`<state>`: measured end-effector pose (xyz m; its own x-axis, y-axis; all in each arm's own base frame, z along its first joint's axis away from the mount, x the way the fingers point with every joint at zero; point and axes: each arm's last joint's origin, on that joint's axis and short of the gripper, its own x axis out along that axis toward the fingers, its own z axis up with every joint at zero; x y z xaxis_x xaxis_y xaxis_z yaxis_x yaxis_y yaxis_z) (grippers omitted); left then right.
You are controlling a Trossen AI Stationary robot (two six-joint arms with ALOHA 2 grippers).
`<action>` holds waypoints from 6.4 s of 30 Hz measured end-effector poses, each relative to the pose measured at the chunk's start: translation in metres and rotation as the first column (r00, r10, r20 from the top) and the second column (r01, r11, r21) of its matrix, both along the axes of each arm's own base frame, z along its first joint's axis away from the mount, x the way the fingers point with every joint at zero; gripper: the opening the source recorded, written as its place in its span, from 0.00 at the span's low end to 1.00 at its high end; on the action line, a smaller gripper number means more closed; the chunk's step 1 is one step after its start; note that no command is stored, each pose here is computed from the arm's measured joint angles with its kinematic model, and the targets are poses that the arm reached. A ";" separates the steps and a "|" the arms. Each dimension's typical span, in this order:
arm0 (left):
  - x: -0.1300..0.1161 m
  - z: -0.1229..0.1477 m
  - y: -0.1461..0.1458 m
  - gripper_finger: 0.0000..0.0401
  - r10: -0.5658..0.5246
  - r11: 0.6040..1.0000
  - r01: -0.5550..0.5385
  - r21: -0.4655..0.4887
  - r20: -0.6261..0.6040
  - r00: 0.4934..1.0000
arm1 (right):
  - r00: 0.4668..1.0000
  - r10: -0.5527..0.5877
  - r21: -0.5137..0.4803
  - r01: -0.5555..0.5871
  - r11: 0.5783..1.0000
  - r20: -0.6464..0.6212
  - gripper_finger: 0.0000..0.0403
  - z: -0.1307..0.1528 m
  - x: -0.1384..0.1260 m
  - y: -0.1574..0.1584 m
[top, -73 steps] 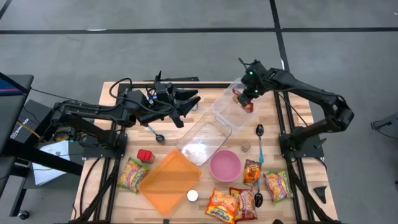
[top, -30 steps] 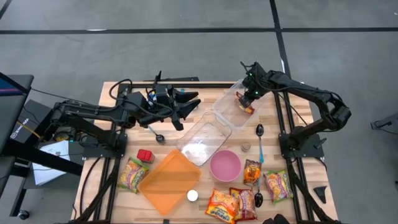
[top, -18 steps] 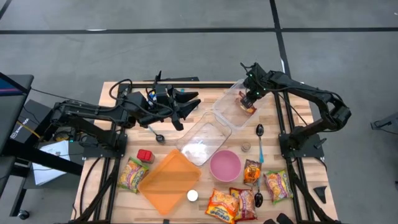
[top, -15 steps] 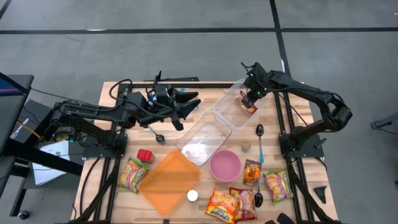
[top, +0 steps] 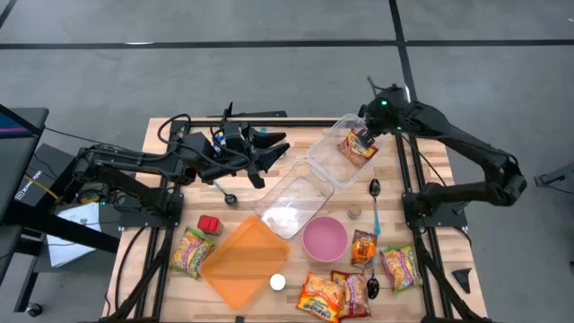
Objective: Pick & Place Food Item
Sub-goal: Put the brown seasoning bottle into the orange bin
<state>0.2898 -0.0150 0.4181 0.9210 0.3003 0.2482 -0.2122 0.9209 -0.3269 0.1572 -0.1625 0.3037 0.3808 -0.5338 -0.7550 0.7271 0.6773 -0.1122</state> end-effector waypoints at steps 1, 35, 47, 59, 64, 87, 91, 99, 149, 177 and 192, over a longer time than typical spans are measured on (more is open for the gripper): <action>0.000 0.000 0.000 0.42 0.003 1.000 -0.003 0.010 -0.003 1.000 | 0.999 0.000 -0.007 0.000 1.000 0.048 0.12 0.006 -0.003 0.004; 0.001 -0.004 0.001 0.42 0.057 0.983 -0.039 0.180 -0.096 0.994 | 0.674 0.288 0.036 -0.422 0.906 0.680 0.12 0.075 -0.061 0.101; 0.000 -0.003 0.002 0.42 0.057 0.983 -0.040 0.180 -0.093 0.994 | 0.795 0.200 0.325 -0.445 0.835 0.573 0.12 0.053 -0.067 0.117; 0.000 -0.004 0.000 0.42 0.066 0.973 -0.039 0.228 -0.115 0.991 | 0.812 0.220 0.478 -0.512 0.714 0.541 0.12 0.049 -0.069 0.146; 0.000 -0.005 0.000 0.42 0.067 0.972 -0.037 0.230 -0.124 0.990 | 0.832 0.250 0.508 -0.510 0.694 0.495 0.12 0.046 -0.066 0.158; 0.001 -0.009 0.000 0.42 0.088 0.955 -0.031 0.294 -0.181 0.980 | 0.961 0.276 0.282 -0.272 0.920 0.025 0.54 -0.014 -0.011 0.223; 0.001 -0.008 0.000 0.42 0.089 0.954 -0.033 0.297 -0.178 0.980 | 0.960 0.271 0.342 -0.277 0.898 0.068 0.61 -0.041 -0.005 0.232; 0.001 -0.008 0.000 0.42 0.089 0.954 -0.033 0.297 -0.178 0.980 | 0.967 0.242 0.365 -0.254 0.896 0.079 0.64 -0.085 -0.005 0.229; 0.001 -0.008 -0.001 0.42 0.081 0.954 -0.025 0.297 -0.178 0.981 | 0.960 0.274 0.367 -0.273 0.889 0.050 0.43 -0.149 0.021 0.184; -0.105 -0.001 0.000 0.42 0.216 0.966 -0.116 0.230 -0.480 0.850 | 0.700 0.574 0.204 -0.692 0.693 0.424 0.43 0.035 0.058 0.256; -0.184 -0.023 -0.021 0.42 -0.058 0.971 0.203 0.125 -0.704 0.708 | 0.721 0.576 0.111 -0.656 0.747 0.386 0.43 0.065 0.214 0.304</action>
